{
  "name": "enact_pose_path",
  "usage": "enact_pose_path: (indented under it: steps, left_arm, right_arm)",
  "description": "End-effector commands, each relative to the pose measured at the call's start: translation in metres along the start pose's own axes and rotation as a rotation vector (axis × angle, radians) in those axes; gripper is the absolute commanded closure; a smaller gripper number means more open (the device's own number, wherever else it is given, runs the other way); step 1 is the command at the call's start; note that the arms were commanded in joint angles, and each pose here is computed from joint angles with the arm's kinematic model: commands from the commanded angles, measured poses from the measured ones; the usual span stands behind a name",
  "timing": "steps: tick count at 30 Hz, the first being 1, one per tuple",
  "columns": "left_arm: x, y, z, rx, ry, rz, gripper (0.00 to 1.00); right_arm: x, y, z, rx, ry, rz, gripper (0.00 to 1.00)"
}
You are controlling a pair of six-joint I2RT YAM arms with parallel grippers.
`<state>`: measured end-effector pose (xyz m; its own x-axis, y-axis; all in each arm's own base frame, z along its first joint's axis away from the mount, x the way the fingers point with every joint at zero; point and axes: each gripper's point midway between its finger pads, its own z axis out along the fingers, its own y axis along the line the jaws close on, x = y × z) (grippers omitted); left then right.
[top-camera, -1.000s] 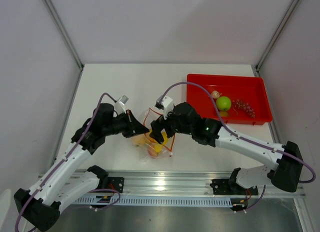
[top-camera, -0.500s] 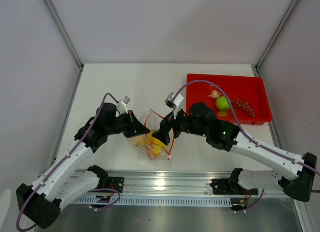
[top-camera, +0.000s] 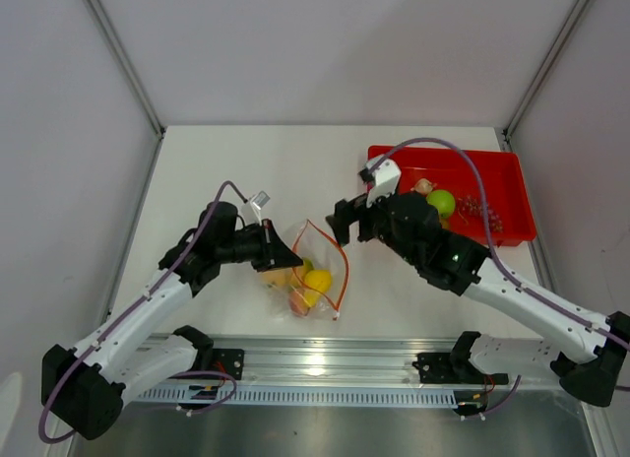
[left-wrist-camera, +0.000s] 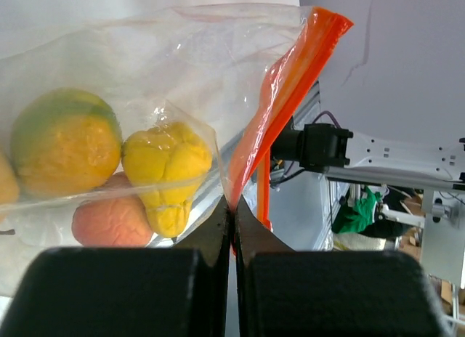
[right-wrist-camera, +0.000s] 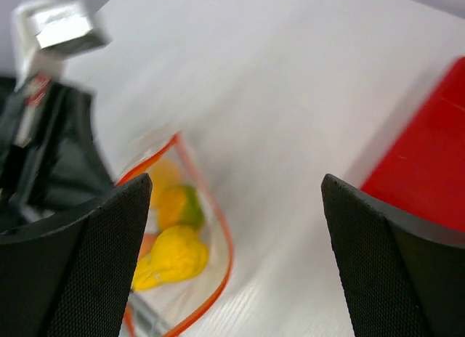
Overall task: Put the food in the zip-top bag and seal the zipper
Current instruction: Pick up the fake fruit from the bin.
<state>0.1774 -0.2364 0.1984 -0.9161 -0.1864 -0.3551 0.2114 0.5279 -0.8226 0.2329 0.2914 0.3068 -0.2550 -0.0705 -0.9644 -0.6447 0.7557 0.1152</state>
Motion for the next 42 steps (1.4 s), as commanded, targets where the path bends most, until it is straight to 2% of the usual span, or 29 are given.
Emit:
enact_pose_path:
  steps: [1, 3, 5, 7, 10, 14, 18, 23, 28, 37, 42]
  left_arm:
    - [0.003, -0.014, 0.003, 0.099, 0.03, 0.076, 1.0]
    - [0.004, -0.016, 0.004, 0.12, 0.045, 0.09, 1.0]
    - [0.007, -0.015, 0.006, 0.125, 0.061, 0.091, 0.99]
    - [0.009, -0.017, 0.006, 0.149, 0.074, 0.097, 0.99]
    - [0.012, -0.018, 0.006, 0.171, 0.087, 0.103, 0.99]
    - [0.015, -0.021, 0.005, 0.193, 0.102, 0.116, 0.99]
    - [0.017, -0.024, 0.004, 0.208, 0.114, 0.123, 0.99]
    - [0.017, -0.027, 0.003, 0.225, 0.128, 0.13, 0.99]
    - [0.018, -0.026, 0.004, 0.228, 0.139, 0.14, 1.0]
    - [0.016, -0.021, 0.014, 0.229, 0.165, 0.127, 0.99]
    - [0.014, -0.021, 0.017, 0.227, 0.167, 0.124, 0.99]
  right_arm:
    - [-0.039, -0.088, -0.008, 0.358, -0.097, 0.146, 0.01]
    - [-0.032, -0.115, -0.007, 0.408, -0.063, 0.236, 0.01]
    - [-0.031, -0.155, -0.012, 0.459, -0.073, 0.376, 0.01]
    - [-0.029, -0.177, -0.016, 0.477, -0.09, 0.451, 0.01]
    - [-0.028, -0.21, -0.026, 0.504, -0.115, 0.531, 0.01]
    - [-0.02, -0.264, -0.04, 0.64, -0.151, 0.599, 0.01]
    - [0.013, -0.312, -0.046, 0.836, -0.06, 0.693, 0.01]
    - [0.065, -0.362, -0.043, 0.971, 0.069, 0.847, 0.01]
    - [0.12, -0.411, -0.063, 1.151, 0.108, 1.051, 0.01]
    - [0.178, -0.45, -0.081, 1.356, 0.237, 1.09, 0.01]
    - [0.203, -0.456, -0.075, 1.376, 0.326, 1.102, 0.01]
